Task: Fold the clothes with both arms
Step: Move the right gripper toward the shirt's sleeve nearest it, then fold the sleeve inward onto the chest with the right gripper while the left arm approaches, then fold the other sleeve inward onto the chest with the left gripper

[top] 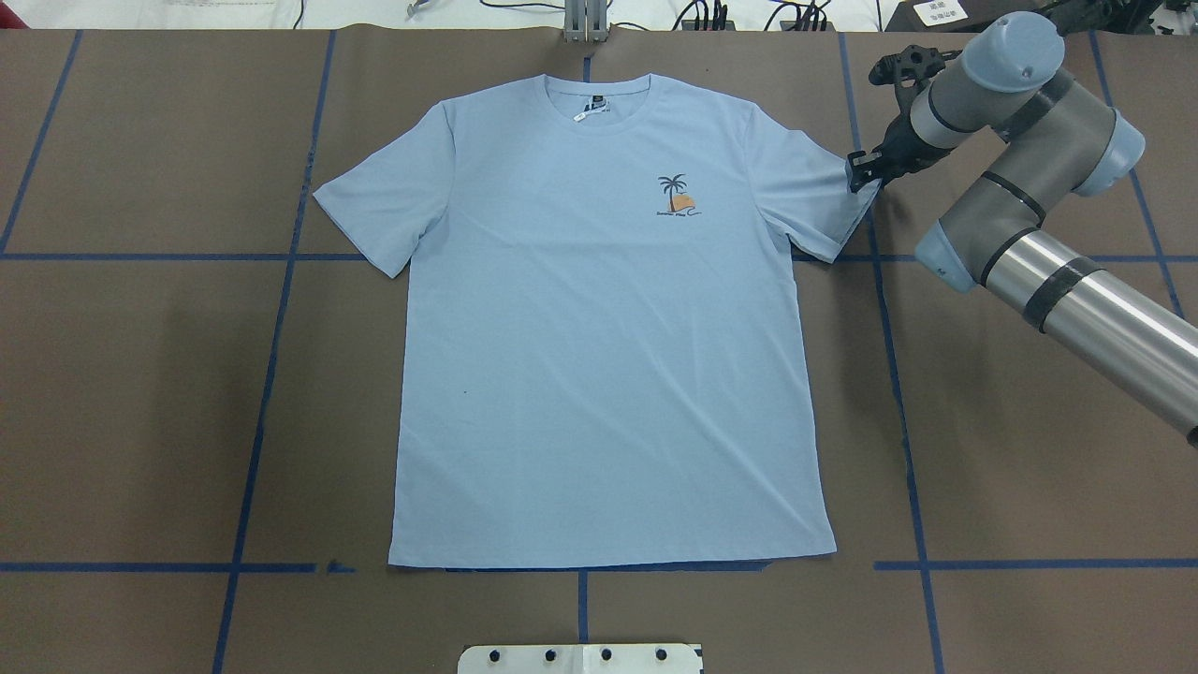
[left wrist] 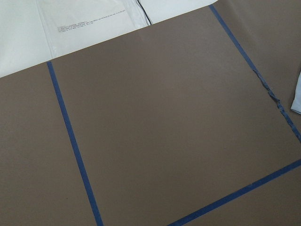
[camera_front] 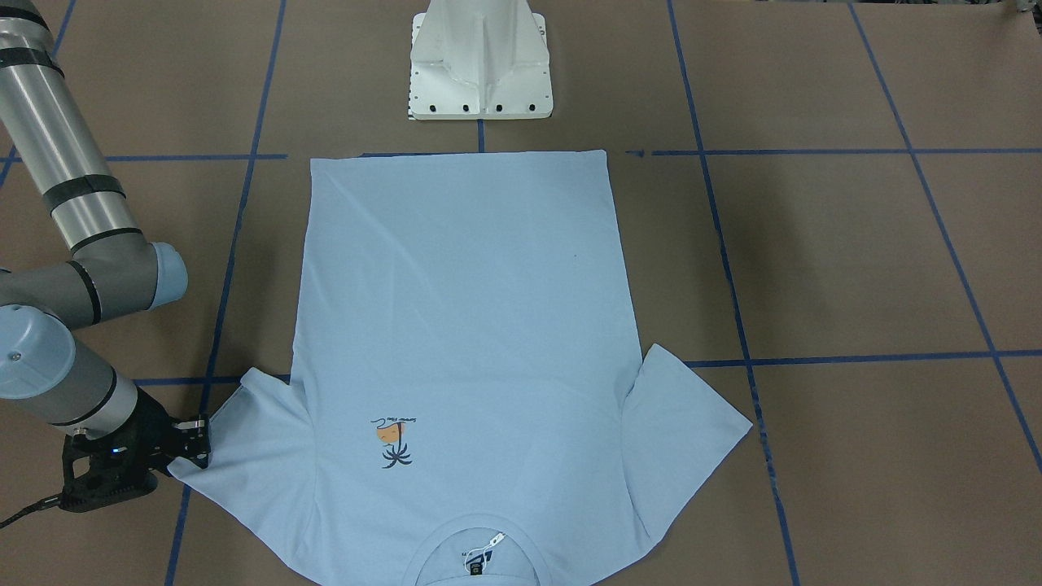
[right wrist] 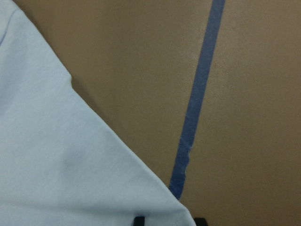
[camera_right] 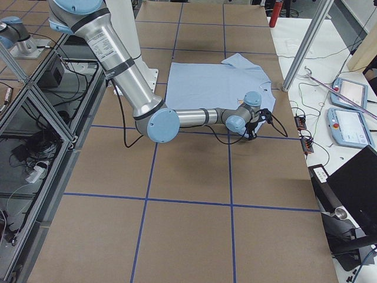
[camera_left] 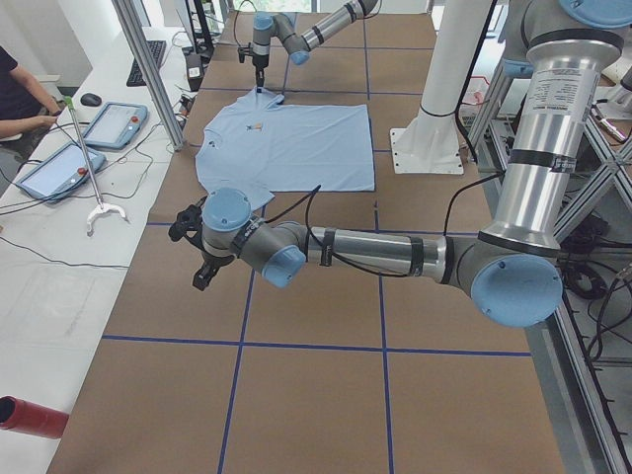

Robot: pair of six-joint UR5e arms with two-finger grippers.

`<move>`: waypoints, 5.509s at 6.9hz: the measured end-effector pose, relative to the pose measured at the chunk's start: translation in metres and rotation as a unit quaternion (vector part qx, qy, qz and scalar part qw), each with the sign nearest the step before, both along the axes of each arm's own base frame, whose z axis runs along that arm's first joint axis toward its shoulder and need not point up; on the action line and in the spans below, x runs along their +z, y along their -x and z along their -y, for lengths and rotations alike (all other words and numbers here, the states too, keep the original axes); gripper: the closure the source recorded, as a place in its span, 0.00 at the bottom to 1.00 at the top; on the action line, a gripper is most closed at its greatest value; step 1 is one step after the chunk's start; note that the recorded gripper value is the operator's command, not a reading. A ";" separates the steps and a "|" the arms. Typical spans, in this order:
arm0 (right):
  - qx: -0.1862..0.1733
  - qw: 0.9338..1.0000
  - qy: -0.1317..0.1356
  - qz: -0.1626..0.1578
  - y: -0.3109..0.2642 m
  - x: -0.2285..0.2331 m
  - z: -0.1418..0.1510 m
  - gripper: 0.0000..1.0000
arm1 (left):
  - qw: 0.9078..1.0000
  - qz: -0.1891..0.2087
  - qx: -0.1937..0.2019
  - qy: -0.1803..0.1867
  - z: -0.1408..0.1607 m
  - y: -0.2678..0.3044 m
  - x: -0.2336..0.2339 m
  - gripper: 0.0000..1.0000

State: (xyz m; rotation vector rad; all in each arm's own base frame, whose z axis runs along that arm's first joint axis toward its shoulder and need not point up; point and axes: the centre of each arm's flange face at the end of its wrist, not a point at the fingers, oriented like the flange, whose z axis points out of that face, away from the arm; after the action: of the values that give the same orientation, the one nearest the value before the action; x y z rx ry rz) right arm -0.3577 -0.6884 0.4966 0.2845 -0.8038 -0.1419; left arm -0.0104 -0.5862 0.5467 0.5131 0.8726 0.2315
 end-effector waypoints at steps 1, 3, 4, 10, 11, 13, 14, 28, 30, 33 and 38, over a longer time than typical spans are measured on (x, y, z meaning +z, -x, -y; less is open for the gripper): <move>-0.005 1.000 -0.005 0.003 0.005 -0.007 0.000 1.00 | 1.000 -0.004 -0.003 0.005 0.000 0.000 -0.001 0.01; -0.006 1.000 -0.011 0.007 0.006 -0.016 0.002 1.00 | 1.000 -0.006 -0.005 0.008 0.000 0.000 -0.001 0.01; -0.007 1.000 -0.014 0.011 0.006 -0.022 0.003 1.00 | 1.000 -0.006 -0.005 0.009 0.000 0.000 -0.001 0.01; -0.014 0.998 -0.054 -0.007 0.107 -0.193 -0.010 1.00 | 1.000 -0.005 -0.005 0.010 -0.001 0.000 0.002 0.01; -0.001 0.998 -0.061 -0.034 0.139 -0.207 -0.006 1.00 | 1.000 -0.005 -0.005 0.009 0.000 0.000 0.001 0.01; 0.020 0.995 -0.068 -0.069 0.178 -0.218 -0.002 0.01 | 1.000 -0.005 -0.005 0.006 0.001 0.000 -0.002 0.01; 0.027 0.995 -0.064 -0.071 0.183 -0.220 -0.001 0.00 | 1.000 -0.006 -0.005 0.004 0.001 0.000 -0.004 0.01; 0.041 0.989 0.138 -0.029 0.025 -0.251 -0.003 0.00 | 0.970 -0.030 -0.207 0.122 0.034 -0.403 -0.112 0.02; 0.044 0.989 0.141 -0.029 0.026 -0.250 -0.003 0.00 | 0.970 -0.020 -0.217 0.112 0.034 -0.425 -0.098 0.06; 0.044 0.988 0.143 -0.030 0.027 -0.248 -0.003 0.00 | 0.971 -0.034 -0.213 0.098 0.034 -0.434 -0.090 0.14; 0.043 0.988 0.143 -0.032 0.028 -0.246 -0.003 0.00 | 0.973 -0.033 -0.209 0.097 0.033 -0.434 -0.088 0.78</move>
State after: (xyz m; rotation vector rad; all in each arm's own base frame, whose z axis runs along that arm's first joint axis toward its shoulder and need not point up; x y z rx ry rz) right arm -0.3861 -0.6853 0.2507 0.0421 -0.7361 0.0461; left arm 0.4240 -0.6196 0.4583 0.5105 0.8220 -0.2550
